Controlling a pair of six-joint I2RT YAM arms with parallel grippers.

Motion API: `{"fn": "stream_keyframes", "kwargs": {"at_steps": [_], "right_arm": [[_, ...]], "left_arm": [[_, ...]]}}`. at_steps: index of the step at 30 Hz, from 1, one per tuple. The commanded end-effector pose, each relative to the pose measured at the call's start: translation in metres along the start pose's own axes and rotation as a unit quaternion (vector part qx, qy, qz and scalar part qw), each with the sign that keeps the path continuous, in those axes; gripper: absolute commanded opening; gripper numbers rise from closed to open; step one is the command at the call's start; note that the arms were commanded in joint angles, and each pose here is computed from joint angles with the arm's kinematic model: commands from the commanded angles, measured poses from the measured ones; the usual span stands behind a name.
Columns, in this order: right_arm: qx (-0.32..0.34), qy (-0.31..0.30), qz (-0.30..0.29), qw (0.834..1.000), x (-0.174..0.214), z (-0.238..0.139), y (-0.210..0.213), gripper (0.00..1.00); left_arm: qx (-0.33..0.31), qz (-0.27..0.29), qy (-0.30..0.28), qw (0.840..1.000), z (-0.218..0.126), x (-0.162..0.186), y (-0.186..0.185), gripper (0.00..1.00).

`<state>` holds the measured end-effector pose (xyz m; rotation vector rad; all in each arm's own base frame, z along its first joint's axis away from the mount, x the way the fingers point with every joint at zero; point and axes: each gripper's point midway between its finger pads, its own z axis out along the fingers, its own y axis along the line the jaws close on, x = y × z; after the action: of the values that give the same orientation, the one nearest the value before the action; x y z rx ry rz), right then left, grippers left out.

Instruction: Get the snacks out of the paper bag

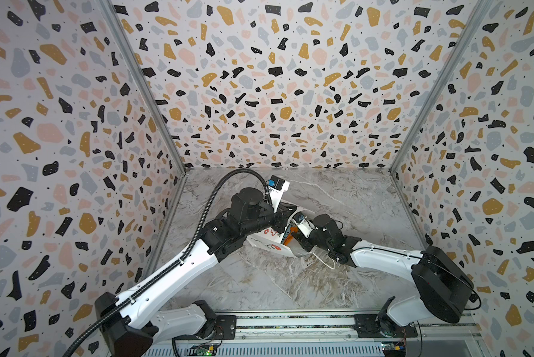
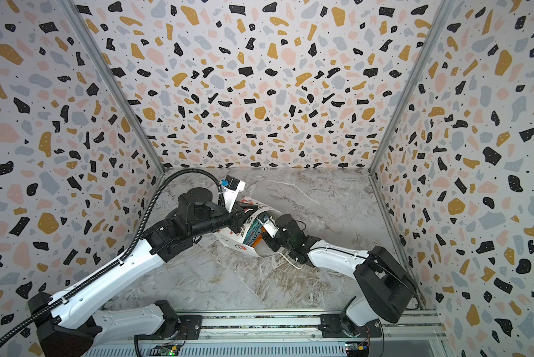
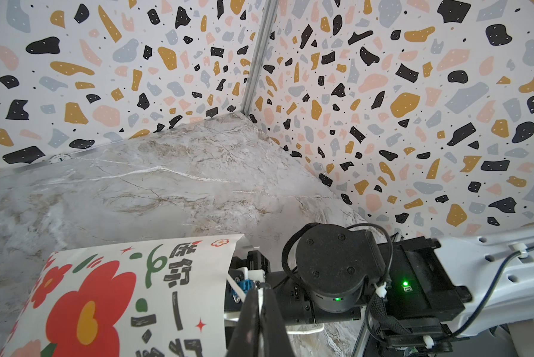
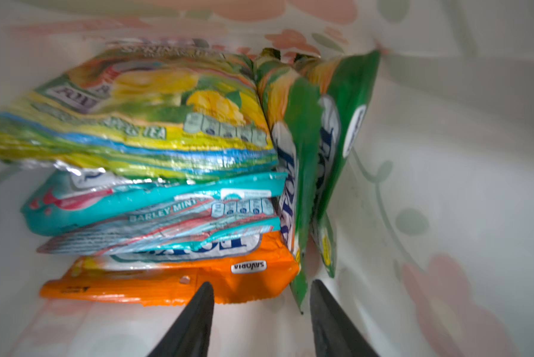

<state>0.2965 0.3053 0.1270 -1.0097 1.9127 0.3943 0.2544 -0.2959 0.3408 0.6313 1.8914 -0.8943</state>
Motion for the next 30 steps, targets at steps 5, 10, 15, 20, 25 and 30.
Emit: {"fn": "stream_keyframes", "kwargs": {"at_steps": [5, 10, 15, 20, 25, 30], "right_arm": [[-0.067, 0.013, 0.006, 0.998, -0.015, -0.015, 0.017, 0.52], [-0.035, 0.009, 0.038, 0.999, -0.016, -0.015, -0.006, 0.5], [-0.025, -0.002, 0.049, 0.998, -0.02, -0.011, -0.018, 0.45], [-0.019, 0.003, 0.048, 0.999, -0.019, 0.0, -0.021, 0.41], [-0.013, 0.005, 0.046, 0.999, -0.018, 0.008, -0.024, 0.35], [-0.001, 0.006, 0.044, 0.999, -0.018, 0.014, -0.029, 0.34]], "left_arm": [[0.025, 0.008, -0.046, 0.999, -0.015, -0.026, -0.016, 0.0], [0.033, 0.007, -0.045, 0.998, -0.016, -0.025, -0.018, 0.0], [0.035, 0.007, -0.045, 0.998, -0.017, -0.025, -0.02, 0.0], [0.039, 0.008, -0.044, 0.998, -0.017, -0.025, -0.021, 0.0], [0.039, 0.007, -0.042, 0.998, -0.017, -0.024, -0.021, 0.0], [0.042, 0.008, -0.042, 0.998, -0.016, -0.024, -0.022, 0.0]]}}
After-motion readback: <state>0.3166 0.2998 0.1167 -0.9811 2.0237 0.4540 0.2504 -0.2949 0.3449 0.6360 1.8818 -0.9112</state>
